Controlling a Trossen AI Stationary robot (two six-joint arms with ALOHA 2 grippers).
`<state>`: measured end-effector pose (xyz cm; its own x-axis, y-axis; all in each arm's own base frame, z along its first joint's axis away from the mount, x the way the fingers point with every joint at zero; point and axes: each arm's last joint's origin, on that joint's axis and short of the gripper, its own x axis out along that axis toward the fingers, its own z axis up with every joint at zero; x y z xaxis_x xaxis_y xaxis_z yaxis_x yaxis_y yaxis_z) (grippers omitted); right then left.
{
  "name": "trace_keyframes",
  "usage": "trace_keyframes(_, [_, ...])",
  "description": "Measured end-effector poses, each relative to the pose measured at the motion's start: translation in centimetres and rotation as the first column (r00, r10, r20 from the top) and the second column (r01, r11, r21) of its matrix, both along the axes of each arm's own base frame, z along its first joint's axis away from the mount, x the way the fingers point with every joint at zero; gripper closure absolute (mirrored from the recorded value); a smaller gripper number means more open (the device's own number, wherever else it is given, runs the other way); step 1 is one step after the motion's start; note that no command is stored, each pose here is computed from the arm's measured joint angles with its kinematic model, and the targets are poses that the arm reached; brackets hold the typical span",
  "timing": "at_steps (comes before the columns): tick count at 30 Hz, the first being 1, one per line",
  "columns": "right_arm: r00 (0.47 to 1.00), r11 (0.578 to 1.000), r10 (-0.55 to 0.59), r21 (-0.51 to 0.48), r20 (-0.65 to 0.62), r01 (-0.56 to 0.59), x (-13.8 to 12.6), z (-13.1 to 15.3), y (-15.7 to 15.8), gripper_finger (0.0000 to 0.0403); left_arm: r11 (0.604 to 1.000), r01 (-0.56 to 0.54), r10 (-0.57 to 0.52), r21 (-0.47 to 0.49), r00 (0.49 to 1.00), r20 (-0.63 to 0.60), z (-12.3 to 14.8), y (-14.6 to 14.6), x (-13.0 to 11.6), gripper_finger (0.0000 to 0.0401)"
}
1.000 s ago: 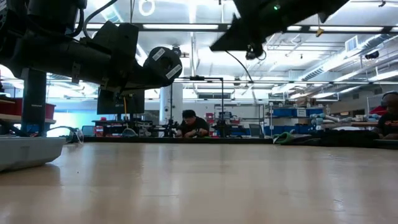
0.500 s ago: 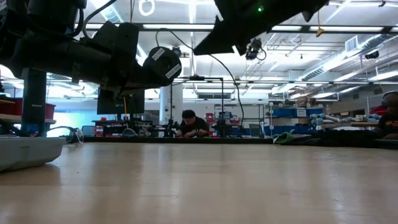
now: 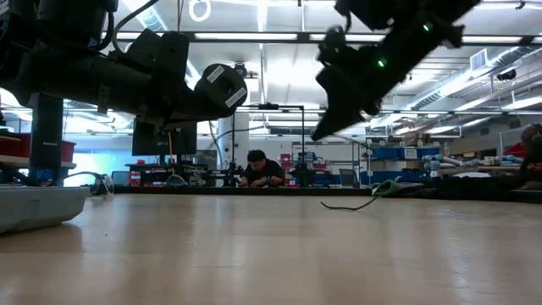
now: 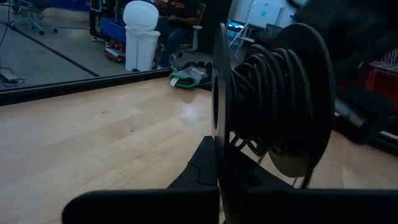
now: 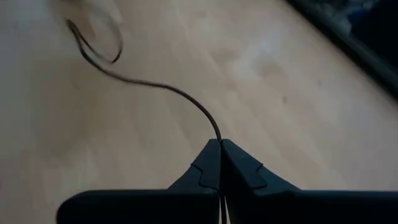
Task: Coil cords
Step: Coil the black wire onto the spool
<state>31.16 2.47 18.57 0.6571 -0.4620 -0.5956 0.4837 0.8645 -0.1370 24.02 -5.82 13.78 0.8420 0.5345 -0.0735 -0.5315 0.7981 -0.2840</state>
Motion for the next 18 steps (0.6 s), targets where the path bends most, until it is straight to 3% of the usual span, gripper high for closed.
trace_keyframes(5, [0.992, 0.991, -0.125, 0.05, -0.013, 0.125, -2.8, -3.6, -0.6, 0.04, 1.0, 0.0, 0.0, 0.001, 1.0, 0.0, 0.0, 0.0, 0.0, 0.0401])
trace_keyframes(9, [0.965, 0.963, -0.263, 0.063, 0.01, 0.262, -5.6, -5.0, -1.8, 0.0399, 1.0, 0.005, -0.005, -0.014, 1.0, 0.008, 0.0, 0.0, 0.0, 0.0401])
trace_keyframes(18, [0.908, 0.912, -0.403, 0.131, 0.115, 0.388, -10.6, -4.0, -4.6, 0.0399, 1.0, 0.006, -0.005, -0.015, 1.0, 0.009, 0.0, 0.0, 0.0, 0.0401])
